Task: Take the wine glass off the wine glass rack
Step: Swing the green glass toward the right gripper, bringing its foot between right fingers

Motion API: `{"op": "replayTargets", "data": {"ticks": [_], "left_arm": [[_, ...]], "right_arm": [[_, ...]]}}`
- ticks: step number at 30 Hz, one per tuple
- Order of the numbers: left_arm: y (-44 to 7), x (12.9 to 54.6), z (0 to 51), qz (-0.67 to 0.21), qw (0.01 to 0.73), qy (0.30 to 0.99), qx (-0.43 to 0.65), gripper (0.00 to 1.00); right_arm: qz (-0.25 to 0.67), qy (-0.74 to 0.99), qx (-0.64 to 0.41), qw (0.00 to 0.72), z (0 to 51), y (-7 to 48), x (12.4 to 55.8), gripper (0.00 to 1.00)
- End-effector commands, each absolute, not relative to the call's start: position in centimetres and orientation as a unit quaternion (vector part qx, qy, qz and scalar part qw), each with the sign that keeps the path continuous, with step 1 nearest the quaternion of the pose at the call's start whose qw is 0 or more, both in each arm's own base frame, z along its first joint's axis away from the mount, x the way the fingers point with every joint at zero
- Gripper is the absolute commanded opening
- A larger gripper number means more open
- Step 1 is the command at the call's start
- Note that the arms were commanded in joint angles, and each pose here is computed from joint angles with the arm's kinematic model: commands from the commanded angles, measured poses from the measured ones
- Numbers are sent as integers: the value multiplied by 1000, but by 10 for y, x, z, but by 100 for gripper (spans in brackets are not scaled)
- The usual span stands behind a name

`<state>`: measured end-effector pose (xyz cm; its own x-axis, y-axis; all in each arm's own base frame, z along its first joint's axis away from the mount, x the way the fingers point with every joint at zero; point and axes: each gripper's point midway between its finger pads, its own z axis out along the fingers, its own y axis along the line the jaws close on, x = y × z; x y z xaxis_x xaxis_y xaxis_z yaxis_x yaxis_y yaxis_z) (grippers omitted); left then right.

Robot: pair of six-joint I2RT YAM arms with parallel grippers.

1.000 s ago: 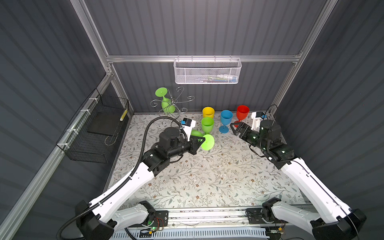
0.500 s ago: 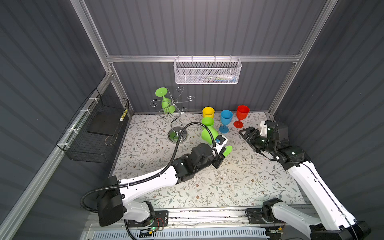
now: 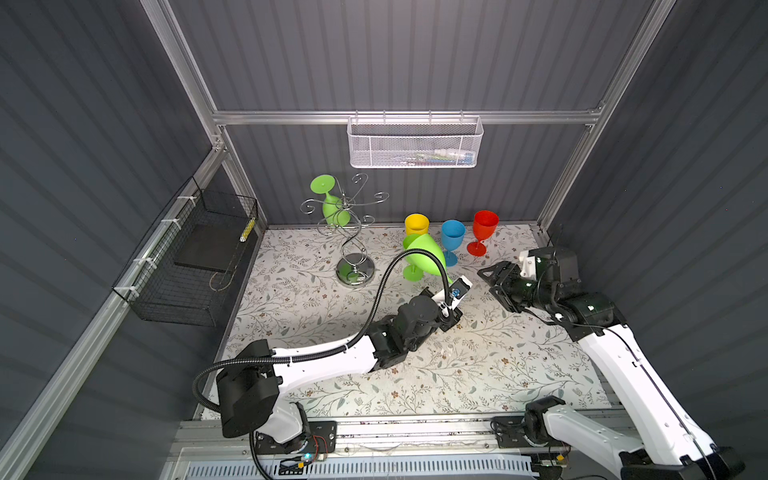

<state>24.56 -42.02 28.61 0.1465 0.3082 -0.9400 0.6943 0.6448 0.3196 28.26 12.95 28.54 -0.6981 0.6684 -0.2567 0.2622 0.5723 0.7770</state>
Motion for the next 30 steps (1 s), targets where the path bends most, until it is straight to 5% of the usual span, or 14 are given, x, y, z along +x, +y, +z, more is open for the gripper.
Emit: {"op": "replayTargets", "data": {"ticks": [1,30], "left_arm": [[-425,247,308,-124,686,603,387,0],[-459,237,317,-46,728,547,411,0]], "right_arm": [[381,838,278,273,296,130,281,63],[391,836,293,249,277,134,282,36]]}}
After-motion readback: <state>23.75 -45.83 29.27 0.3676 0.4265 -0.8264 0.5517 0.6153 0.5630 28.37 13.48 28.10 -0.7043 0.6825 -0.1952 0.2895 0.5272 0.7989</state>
